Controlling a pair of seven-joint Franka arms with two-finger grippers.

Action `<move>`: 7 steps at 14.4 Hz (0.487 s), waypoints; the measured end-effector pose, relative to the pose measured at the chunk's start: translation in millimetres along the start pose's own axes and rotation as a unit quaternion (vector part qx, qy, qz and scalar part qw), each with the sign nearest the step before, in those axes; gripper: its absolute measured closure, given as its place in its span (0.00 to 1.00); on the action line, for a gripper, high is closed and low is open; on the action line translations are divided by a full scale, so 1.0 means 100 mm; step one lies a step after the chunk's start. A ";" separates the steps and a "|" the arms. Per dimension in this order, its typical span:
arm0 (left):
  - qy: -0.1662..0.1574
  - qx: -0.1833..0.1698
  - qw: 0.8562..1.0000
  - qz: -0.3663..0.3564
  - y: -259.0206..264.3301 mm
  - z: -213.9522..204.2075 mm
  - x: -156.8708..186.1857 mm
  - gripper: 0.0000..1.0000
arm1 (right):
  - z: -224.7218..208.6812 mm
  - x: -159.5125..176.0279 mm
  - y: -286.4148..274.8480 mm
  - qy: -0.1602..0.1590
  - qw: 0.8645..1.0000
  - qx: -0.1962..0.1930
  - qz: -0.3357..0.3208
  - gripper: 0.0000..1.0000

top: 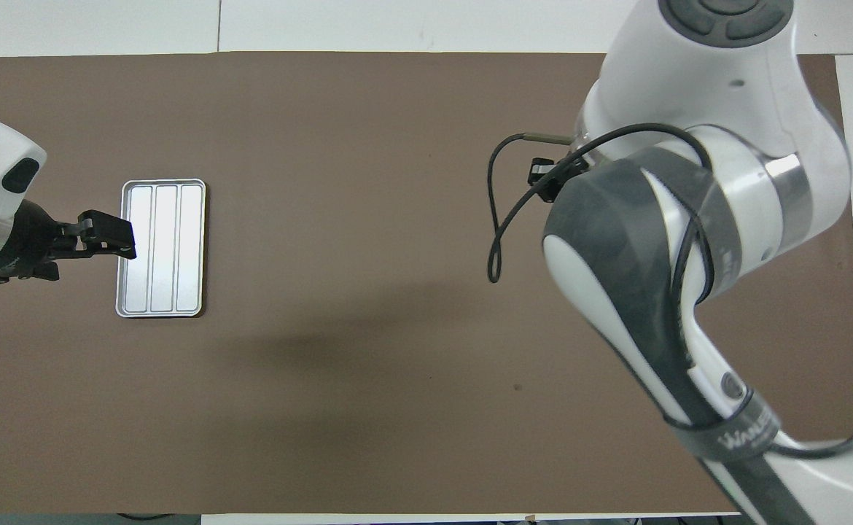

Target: Pick bearing gear from pile to tray

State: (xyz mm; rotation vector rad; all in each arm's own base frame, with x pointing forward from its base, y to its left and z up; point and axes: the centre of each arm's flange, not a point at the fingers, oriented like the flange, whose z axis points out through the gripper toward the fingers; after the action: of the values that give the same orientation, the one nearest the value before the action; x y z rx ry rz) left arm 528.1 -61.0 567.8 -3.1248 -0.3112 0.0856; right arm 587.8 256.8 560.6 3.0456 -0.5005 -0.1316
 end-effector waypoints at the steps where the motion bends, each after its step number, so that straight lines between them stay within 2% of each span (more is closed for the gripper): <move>1: 0.000 0.000 1.000 0.000 0.00 0.00 0.00 0.00 | -0.02 -0.22 -0.23 0.001 1.000 0.007 0.029 0.76; 4: 0.000 0.000 1.000 0.000 0.00 0.00 0.00 0.00 | 0.02 -0.69 -0.82 0.010 0.995 0.036 0.091 0.76; 7: 0.003 -0.001 1.000 0.000 0.00 0.00 0.01 0.00 | 0.34 -0.96 -1.31 0.006 0.990 0.055 0.128 0.76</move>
State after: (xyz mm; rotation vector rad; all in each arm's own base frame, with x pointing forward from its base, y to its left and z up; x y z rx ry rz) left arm 528.9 -61.1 567.9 -3.1264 -0.3114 0.0751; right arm 535.4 410.1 525.0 3.0485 -0.9198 -0.0756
